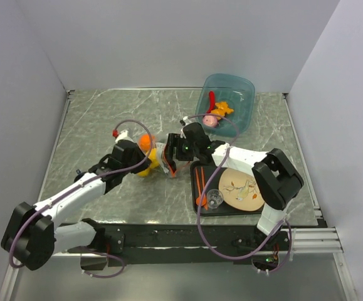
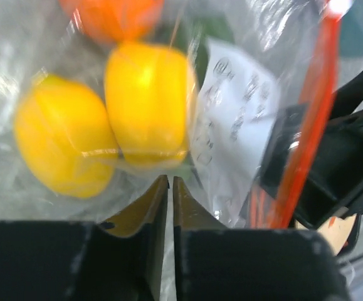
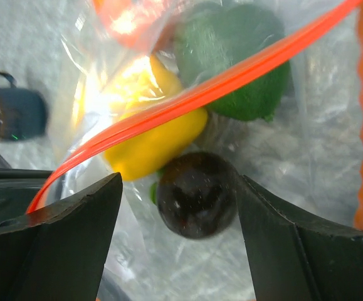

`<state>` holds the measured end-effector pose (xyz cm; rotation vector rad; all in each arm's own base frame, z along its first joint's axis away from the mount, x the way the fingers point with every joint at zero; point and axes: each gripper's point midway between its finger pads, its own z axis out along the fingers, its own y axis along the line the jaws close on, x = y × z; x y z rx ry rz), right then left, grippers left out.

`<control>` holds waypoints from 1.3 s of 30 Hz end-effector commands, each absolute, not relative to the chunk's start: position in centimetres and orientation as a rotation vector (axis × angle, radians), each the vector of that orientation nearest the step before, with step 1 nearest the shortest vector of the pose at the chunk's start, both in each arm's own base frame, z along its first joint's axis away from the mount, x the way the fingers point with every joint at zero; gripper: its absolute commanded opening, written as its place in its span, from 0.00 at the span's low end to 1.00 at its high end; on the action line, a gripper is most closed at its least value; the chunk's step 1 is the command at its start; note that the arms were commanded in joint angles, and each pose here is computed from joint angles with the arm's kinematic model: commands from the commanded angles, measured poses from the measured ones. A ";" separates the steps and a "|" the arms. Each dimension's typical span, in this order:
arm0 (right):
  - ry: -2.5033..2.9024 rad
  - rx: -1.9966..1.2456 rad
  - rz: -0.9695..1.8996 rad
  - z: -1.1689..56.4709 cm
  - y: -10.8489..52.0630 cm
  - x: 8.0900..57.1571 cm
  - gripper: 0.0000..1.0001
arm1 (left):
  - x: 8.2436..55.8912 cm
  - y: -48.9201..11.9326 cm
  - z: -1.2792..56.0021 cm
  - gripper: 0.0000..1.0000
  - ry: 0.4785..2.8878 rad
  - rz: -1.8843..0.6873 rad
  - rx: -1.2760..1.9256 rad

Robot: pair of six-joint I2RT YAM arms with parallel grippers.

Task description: Open the zip-top bag and remove the fake food

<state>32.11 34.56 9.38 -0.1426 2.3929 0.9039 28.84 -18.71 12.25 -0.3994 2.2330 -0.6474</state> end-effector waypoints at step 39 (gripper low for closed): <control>2.500 -0.481 0.815 5.7 35.9 28.4 0.53 | 29.6 -18.7 1.6 0.01 2.456 -0.467 -0.533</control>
